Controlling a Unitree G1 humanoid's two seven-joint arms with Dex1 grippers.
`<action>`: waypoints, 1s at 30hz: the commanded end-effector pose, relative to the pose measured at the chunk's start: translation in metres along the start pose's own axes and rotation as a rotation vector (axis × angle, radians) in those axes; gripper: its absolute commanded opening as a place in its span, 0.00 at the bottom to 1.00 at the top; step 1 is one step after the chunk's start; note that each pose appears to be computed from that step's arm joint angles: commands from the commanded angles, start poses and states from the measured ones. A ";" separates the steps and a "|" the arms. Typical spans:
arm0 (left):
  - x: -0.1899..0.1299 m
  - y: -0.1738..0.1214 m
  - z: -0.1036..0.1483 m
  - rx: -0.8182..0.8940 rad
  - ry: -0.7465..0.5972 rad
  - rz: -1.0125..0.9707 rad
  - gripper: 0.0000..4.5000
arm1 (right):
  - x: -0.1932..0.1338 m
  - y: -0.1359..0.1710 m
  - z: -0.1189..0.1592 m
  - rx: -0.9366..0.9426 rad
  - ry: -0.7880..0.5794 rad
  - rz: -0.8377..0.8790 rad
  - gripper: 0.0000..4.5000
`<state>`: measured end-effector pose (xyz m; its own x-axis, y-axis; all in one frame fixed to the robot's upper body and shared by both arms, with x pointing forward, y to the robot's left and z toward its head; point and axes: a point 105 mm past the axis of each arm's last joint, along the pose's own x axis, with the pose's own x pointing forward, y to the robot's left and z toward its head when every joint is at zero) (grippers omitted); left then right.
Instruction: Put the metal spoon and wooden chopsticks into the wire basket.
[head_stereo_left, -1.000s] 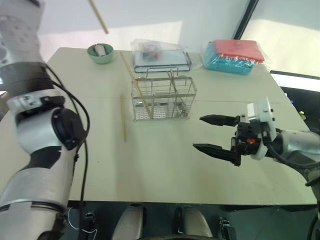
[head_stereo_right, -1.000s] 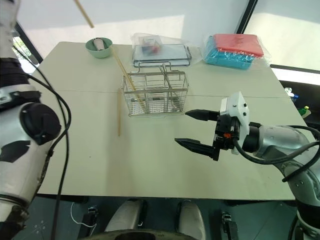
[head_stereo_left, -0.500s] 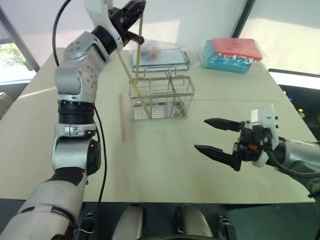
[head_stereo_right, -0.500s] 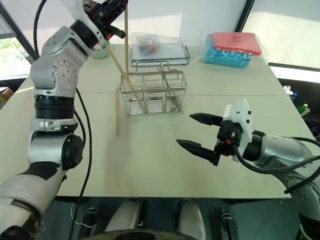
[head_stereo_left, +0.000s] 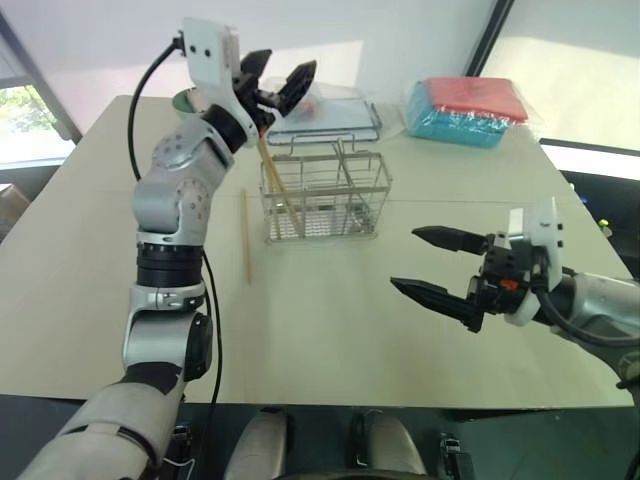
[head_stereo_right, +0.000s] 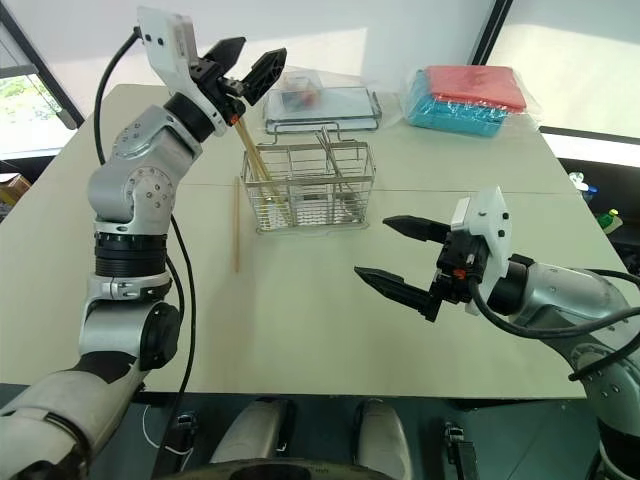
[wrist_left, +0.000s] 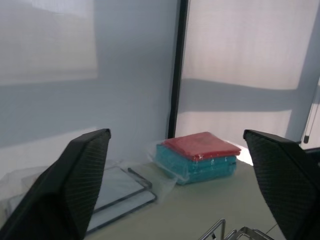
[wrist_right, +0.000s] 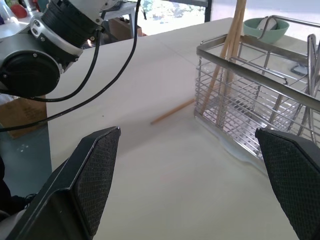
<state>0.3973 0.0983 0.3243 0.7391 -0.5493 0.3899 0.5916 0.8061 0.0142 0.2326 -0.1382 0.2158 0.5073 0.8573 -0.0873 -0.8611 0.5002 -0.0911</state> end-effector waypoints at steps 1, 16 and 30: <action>-0.004 0.013 0.048 0.008 -0.104 0.058 0.99 | 0.002 -0.001 0.008 -0.028 -0.029 0.013 1.00; -0.062 0.179 0.028 0.059 0.160 0.843 0.99 | 0.011 -0.001 0.009 -0.027 -0.031 0.078 1.00; -0.074 0.118 -0.136 -0.232 0.877 0.707 0.99 | 0.021 0.008 0.007 -0.017 -0.056 0.092 1.00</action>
<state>0.4571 0.2035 0.1693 0.8523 -0.0323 -0.5221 -0.0631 0.9844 -0.1640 0.2416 -0.1203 0.2134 0.4381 0.8964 -0.0665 -0.8985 0.4344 -0.0635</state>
